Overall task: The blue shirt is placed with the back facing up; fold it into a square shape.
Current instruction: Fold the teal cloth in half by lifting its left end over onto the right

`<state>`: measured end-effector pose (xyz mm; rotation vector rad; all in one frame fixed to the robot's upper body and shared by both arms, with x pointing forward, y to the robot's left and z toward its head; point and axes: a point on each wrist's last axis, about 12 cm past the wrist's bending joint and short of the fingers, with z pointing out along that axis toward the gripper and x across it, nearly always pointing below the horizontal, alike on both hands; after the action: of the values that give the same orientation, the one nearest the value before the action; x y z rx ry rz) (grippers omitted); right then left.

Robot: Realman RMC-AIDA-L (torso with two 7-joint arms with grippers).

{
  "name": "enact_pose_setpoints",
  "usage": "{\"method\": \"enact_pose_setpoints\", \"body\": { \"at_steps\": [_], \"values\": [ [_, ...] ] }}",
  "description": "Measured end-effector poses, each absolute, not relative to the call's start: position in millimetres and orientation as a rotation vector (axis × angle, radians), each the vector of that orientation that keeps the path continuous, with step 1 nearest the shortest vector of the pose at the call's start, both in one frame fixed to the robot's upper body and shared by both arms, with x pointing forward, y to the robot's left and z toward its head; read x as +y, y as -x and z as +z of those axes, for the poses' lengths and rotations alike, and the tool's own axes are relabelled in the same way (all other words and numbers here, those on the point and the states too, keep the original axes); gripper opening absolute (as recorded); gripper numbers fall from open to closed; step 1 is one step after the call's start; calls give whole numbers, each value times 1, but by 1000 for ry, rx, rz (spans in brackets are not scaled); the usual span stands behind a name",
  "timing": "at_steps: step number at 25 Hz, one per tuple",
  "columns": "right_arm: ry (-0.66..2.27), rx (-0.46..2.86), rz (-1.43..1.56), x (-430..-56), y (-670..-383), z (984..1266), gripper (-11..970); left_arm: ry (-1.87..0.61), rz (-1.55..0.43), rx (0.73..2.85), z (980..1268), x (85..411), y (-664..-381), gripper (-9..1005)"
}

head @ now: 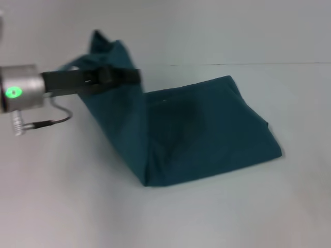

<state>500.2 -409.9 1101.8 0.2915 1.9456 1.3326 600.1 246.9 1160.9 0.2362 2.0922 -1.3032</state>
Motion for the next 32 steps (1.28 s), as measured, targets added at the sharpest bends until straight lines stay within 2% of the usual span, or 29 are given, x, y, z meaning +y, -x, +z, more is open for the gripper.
{"method": "enact_pose_setpoints", "body": {
  "at_steps": [5, 11, 16, 26, 29, 32],
  "values": [
    [-295, 1949, 1330, -410, -499, 1101, 858, -367, -1290, 2127, 1165, 195, -614, 43],
    [-297, 1976, 1318, -409, -499, 1097, 855, -493, -1200, 2212, 1151, 130, -626, 68],
    [-295, 1986, 1317, -407, -500, 1096, 852, -587, -1102, 2256, 1140, 97, -627, 90],
    [-312, 1996, 1299, -409, -499, 1093, 846, -746, -1061, 2264, 1136, 77, -619, 132],
    [-310, 2017, 1291, -407, -500, 1091, 844, -765, -1076, 2254, 1138, 76, -617, 239],
    [-305, 2034, 1276, -407, -504, 1091, 843, -694, -1168, 2211, 1143, 89, -614, 347]
  ]
}}
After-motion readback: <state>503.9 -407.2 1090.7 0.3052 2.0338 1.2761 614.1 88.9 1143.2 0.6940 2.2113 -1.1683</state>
